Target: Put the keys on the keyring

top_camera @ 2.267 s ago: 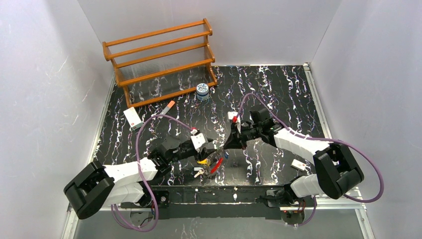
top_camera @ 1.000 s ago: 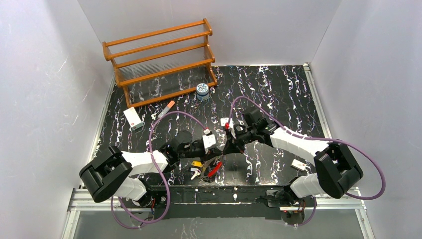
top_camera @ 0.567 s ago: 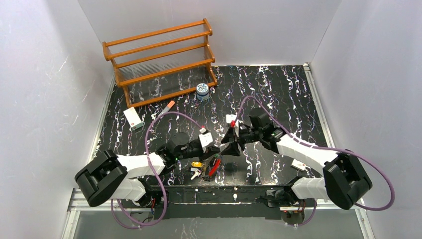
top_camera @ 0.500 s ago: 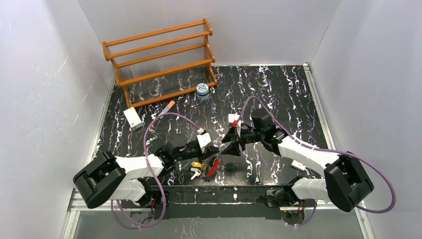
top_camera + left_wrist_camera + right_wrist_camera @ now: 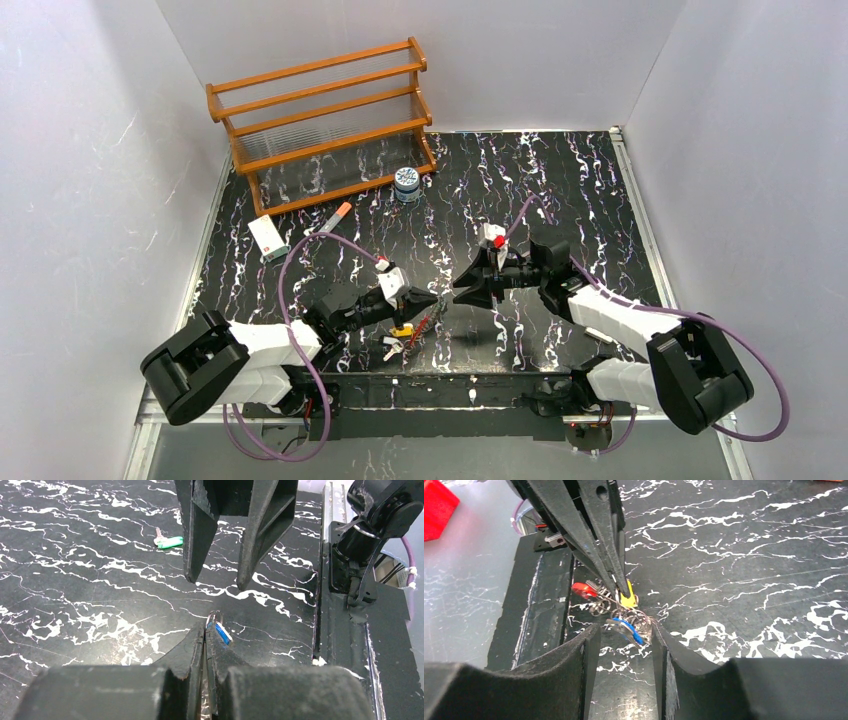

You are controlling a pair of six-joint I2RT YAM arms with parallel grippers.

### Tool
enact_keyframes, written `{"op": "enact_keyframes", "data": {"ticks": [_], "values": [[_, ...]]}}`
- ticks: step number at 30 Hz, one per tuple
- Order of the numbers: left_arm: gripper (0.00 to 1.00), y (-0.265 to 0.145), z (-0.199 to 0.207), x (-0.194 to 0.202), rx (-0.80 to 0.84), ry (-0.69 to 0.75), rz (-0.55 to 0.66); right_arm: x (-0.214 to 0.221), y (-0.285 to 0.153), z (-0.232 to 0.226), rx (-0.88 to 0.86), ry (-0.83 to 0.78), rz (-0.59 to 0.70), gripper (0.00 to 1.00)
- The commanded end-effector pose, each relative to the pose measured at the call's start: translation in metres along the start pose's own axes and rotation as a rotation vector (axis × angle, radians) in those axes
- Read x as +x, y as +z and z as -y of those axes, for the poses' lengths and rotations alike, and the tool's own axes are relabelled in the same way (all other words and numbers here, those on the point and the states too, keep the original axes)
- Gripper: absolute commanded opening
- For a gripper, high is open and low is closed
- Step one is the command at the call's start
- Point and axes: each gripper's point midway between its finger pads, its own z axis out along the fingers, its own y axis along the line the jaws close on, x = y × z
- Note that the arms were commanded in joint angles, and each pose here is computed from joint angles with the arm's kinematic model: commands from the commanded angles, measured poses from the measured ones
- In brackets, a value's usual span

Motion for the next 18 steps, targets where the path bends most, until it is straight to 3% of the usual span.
{"op": "enact_keyframes", "data": {"ticks": [1,18], "values": [[0.0,0.001,0.002,-0.021,0.006,0.014,0.086,-0.014,0.002,-0.008,-0.076,-0.03,0.04,0.5],[0.0,0.0,0.003,-0.021,0.008,0.005,0.087,-0.01,0.012,0.001,-0.114,0.041,0.024,0.39]]}}
